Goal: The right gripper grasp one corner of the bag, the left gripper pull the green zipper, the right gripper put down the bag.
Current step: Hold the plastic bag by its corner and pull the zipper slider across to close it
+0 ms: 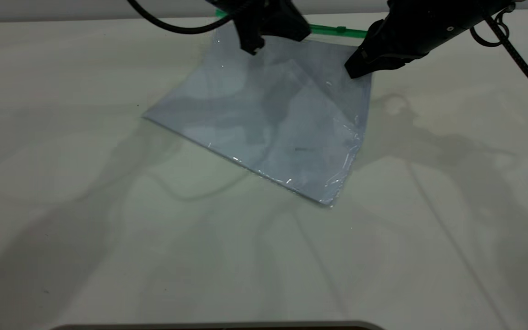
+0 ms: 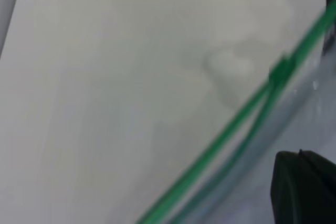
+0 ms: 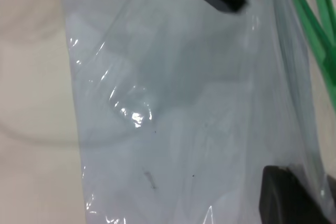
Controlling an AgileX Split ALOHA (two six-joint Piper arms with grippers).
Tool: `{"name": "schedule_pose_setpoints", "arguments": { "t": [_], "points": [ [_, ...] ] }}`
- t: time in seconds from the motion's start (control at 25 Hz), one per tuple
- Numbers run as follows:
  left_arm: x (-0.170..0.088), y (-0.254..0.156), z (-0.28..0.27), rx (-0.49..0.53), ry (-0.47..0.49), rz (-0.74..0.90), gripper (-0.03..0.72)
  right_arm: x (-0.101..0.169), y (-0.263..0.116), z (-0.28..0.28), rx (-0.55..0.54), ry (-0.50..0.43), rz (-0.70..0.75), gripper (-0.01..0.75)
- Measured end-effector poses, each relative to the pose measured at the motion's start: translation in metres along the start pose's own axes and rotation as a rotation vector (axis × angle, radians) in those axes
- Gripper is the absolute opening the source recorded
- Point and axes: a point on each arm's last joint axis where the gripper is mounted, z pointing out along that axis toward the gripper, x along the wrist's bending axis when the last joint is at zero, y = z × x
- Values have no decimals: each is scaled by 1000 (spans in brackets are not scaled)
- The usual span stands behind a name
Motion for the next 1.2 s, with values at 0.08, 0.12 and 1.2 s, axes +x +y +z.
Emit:
{"name": "schedule_pose_setpoints", "arguments": {
  "t": [0.08,0.12,1.2],
  "points": [
    [-1,-1,-1,5,-18,20,0,-1,0,0,0,-1,2,36],
    [-2,-2,-1,6,-32,38,0,-1,0,0,0,-1,1,36],
    [-16,29,4,70,-94,232,417,29,5,9,17,103,-99,36]
  ]
}}
